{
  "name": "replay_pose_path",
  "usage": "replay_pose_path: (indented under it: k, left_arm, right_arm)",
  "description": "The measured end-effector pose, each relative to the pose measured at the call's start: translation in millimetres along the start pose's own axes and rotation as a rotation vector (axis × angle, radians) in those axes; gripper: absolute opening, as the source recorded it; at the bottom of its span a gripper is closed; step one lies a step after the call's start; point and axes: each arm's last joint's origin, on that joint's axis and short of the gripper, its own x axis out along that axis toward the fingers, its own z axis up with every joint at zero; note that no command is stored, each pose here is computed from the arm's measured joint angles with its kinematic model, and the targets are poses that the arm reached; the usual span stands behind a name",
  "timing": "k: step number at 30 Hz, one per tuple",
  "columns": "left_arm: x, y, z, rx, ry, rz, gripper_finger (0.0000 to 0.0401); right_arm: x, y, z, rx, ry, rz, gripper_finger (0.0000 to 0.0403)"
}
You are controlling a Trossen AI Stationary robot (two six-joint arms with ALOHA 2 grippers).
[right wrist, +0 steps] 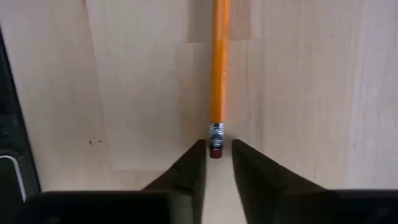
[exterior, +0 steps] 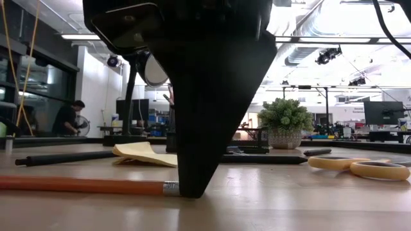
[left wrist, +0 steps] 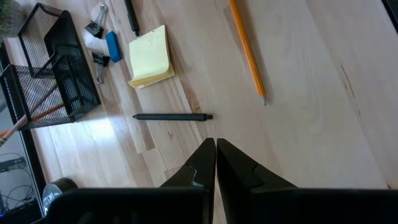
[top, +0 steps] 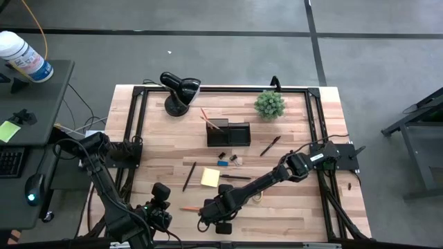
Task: Pick and place office supplies into organizer
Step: Put the orange pencil into the black desk organizer
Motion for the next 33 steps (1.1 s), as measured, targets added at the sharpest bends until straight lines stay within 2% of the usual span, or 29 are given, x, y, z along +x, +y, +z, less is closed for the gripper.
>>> replay_pose_path:
  k: [4,9,21,33]
  left_arm:
    - [0,0,0,0.000,0.000,0.000,0.0005]
    - [0,0,0,-0.001,0.000,0.000,0.0005]
    - [0,0,0,-0.001,0.000,0.000,0.0005]
    - [0,0,0,-0.002,-0.002,0.003,0.0006]
  right_arm:
    - [0,1,0,-0.006,0.001,0.014,0.0011]
    - [0,1,0,-0.008,0.004,0.018,0.0019]
    - [-4,1,0,-0.007,0.018,0.003,0.0004]
    - [-31,-1,7,-0.032,-0.013,-0.065,0.0001]
